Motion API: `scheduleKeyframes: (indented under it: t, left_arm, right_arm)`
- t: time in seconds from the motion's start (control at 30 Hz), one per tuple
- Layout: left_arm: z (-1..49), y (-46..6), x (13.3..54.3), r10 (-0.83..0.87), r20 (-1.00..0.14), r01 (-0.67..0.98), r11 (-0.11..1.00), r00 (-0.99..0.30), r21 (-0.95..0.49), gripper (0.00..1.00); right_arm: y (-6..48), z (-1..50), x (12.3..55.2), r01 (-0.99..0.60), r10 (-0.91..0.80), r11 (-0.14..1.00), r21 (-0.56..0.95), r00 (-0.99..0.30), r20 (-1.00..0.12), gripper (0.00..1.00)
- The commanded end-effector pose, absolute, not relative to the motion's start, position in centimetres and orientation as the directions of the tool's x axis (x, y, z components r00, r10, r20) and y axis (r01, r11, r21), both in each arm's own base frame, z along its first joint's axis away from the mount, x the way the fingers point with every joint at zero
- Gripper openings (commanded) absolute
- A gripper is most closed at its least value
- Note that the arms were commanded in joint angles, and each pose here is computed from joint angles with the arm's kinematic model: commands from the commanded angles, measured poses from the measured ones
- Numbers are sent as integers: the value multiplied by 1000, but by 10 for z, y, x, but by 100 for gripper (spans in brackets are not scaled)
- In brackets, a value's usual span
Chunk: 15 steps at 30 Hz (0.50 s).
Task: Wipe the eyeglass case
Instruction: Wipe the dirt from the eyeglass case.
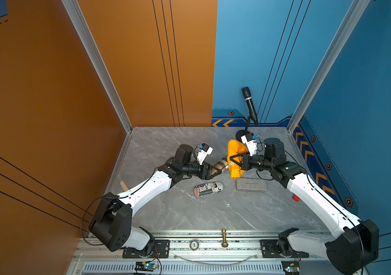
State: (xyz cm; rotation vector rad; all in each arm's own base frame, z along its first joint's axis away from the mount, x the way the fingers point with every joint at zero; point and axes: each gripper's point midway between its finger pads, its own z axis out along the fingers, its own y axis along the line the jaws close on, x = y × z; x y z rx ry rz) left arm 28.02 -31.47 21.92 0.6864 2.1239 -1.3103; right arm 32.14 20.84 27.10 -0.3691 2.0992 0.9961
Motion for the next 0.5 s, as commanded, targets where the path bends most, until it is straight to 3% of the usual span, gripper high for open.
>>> scheduleKeyframes:
  t: [0.0, 0.23, 0.47]
  left_arm:
    - [278, -322, 244, 156, -799, 813, 178, -580, -555, 41]
    - [264, -306, 245, 267, -791, 820, 349, -551, -453, 40]
    - [253, -304, 249, 509, -789, 879, 469, -343, -80, 39]
  right_arm:
    - [178, 272, 334, -437, 140, 734, 520, -651, -746, 0]
    - [168, 313, 330, -395, 174, 734, 553, -678, -714, 0]
    - [170, 332, 326, -358, 162, 735, 576, -732, -662, 0]
